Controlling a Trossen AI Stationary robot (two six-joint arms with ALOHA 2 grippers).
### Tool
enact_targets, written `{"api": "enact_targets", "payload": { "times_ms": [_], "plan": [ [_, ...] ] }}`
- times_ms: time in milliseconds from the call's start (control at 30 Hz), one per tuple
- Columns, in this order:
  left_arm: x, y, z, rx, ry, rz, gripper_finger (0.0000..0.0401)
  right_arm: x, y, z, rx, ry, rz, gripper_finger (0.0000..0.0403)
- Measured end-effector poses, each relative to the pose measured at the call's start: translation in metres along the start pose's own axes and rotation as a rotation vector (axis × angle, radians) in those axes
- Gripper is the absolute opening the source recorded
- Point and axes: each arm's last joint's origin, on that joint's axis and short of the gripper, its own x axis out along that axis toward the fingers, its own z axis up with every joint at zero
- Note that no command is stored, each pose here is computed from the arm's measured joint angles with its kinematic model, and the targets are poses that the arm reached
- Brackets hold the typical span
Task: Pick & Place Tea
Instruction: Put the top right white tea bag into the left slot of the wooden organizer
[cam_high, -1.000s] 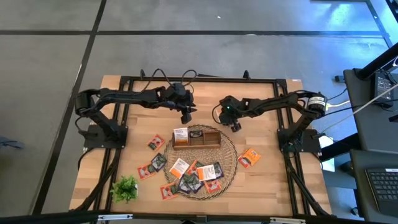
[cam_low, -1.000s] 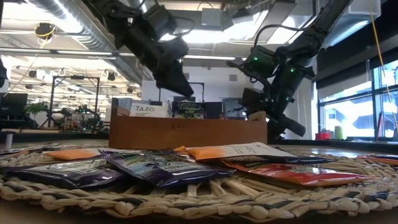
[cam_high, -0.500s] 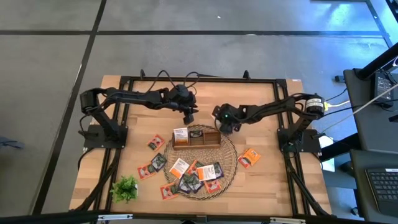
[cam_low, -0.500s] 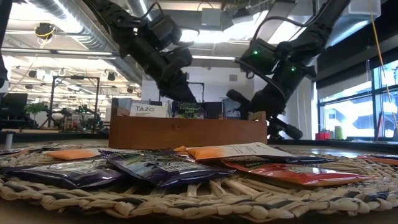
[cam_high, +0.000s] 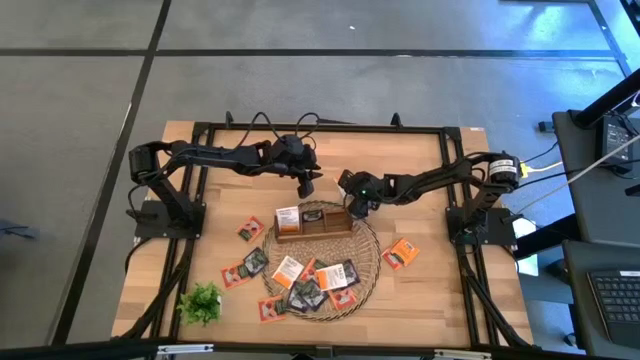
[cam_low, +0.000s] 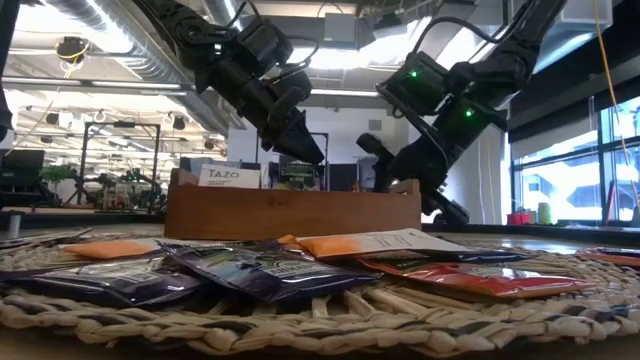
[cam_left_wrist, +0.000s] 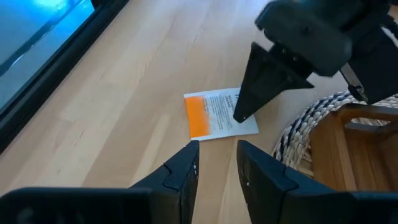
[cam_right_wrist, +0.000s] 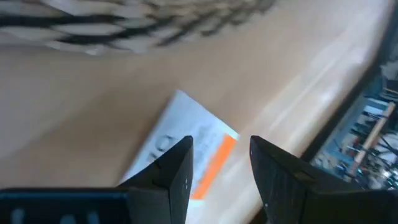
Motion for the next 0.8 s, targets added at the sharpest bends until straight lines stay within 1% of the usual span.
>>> {"api": "enact_targets", "payload": {
  "times_ms": [67, 133, 200, 267, 367, 400, 433, 467, 533, 567, 600, 633, 700, 800],
  "plan": [
    [0.0, 0.0, 0.0, 0.0, 0.0, 0.0, 0.0105, -0.003, -0.003, -0.001, 0.011, 0.022, -0.017, 0.016],
    [0.0, 0.0, 0.0, 0.017, -0.002, 0.0, 0.0106, -0.01, -0.009, -0.003, 0.072, 0.033, -0.052, 0.016],
    [0.0, 0.0, 0.0, 0.043, -0.004, -0.001, 0.0106, -0.019, -0.017, -0.005, 0.232, 0.02, -0.091, 0.016],
    [0.0, 0.0, 0.0, 0.05, -0.004, -0.015, 0.0103, -0.029, -0.023, -0.008, 0.501, 0.007, -0.127, 0.016],
    [0.0, -0.002, 0.0, 0.053, -0.008, -0.079, 0.0097, -0.042, -0.029, -0.012, 0.988, 0.006, -0.167, 0.016],
    [0.0, -0.003, 0.001, 0.053, -0.012, -0.103, 0.0094, -0.044, -0.028, -0.013, 1.137, -0.005, -0.158, 0.016],
    [0.0, -0.004, 0.002, 0.054, -0.02, -0.126, 0.0092, -0.046, -0.028, -0.013, 1.283, -0.042, -0.124, 0.016],
    [0.0, -0.004, 0.003, 0.055, -0.032, -0.141, 0.0089, -0.046, -0.026, -0.011, 1.407, -0.09, -0.06, 0.016],
    [0.001, -0.005, 0.004, 0.051, -0.055, -0.153, 0.0085, -0.042, -0.023, -0.007, 1.599, -0.188, 0.106, 0.016],
    [0.001, -0.005, 0.005, 0.045, -0.06, -0.157, 0.0083, -0.04, -0.021, -0.005, 1.657, -0.22, 0.169, 0.016],
    [0.001, -0.005, 0.006, 0.042, -0.069, -0.158, 0.0081, -0.037, -0.019, -0.003, 1.689, -0.223, 0.215, 0.016],
    [0.001, -0.005, 0.007, 0.042, -0.081, -0.16, 0.0079, -0.033, -0.016, -0.003, 1.705, -0.207, 0.225, 0.016],
    [0.001, -0.005, 0.007, 0.04, -0.082, -0.164, 0.0076, -0.026, -0.011, -0.004, 1.736, -0.112, 0.179, 0.016],
    [0.001, -0.005, 0.007, 0.028, -0.079, -0.164, 0.0072, -0.017, -0.004, -0.01, 1.798, 0.05, 0.034, 0.016]
  ]
}}
